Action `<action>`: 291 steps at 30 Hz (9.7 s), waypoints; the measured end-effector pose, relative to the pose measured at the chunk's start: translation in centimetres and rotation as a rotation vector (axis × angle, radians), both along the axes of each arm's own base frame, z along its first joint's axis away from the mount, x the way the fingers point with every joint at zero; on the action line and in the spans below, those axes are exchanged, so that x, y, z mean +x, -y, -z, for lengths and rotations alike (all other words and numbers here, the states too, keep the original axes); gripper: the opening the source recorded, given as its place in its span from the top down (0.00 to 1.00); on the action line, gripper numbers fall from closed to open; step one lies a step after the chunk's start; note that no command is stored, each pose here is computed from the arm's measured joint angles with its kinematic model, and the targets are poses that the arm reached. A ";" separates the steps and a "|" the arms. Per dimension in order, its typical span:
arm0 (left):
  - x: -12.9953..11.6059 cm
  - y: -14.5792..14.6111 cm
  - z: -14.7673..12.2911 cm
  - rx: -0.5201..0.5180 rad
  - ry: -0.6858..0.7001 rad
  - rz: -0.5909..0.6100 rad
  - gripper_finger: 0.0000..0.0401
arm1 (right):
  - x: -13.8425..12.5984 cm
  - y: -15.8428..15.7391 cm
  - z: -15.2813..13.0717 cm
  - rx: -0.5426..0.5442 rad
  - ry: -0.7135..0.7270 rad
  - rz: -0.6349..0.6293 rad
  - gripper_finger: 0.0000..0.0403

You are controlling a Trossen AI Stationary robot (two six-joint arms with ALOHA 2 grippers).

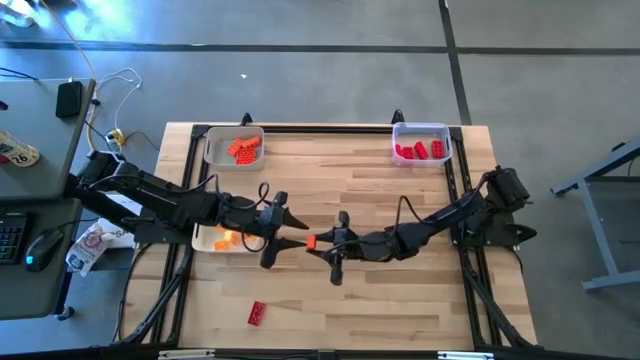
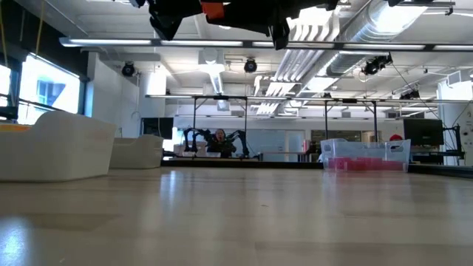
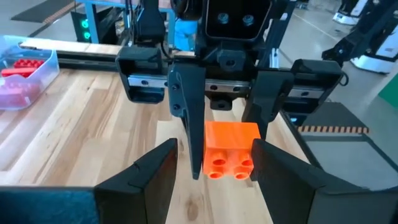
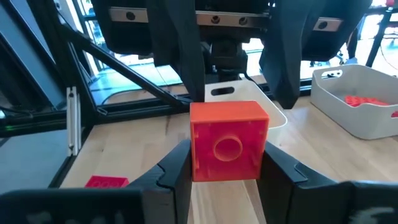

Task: Sort & place blocks by color
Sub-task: Put the orange game piece into the gray bin, then put the red game piece into the transparent bin

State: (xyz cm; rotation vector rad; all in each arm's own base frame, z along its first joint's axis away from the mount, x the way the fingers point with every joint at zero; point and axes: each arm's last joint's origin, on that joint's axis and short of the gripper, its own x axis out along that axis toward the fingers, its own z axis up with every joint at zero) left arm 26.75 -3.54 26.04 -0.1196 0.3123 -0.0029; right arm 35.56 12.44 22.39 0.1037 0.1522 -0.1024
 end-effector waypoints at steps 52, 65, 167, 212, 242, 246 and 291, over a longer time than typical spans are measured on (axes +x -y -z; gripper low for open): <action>0.3 -1.1 -0.7 -0.011 0.070 0.041 0.72 | 0.6 1.2 -0.9 0.080 0.095 -0.026 0.69; -0.3 -1.4 0.5 0.072 -0.073 -0.023 0.72 | 0.5 1.4 0.0 0.071 0.005 -0.006 0.47; -10.1 -13.5 0.5 -0.371 -0.993 -0.873 0.39 | -0.4 1.0 2.6 0.131 -0.260 -0.004 0.46; -8.6 10.2 1.1 -0.724 -0.834 -0.592 0.39 | -0.6 1.0 2.8 0.124 -0.289 -0.009 0.46; -4.4 15.7 8.4 -0.789 -0.899 -0.616 0.39 | -0.7 1.0 3.2 0.123 -0.329 -0.035 0.46; -4.1 15.9 9.0 -0.788 -0.899 -0.617 0.39 | -0.7 1.0 3.2 0.129 -0.332 -0.033 0.46; -3.1 16.3 13.2 -0.579 -0.948 -0.598 0.68 | -1.1 0.1 3.2 0.137 -0.336 -0.042 0.46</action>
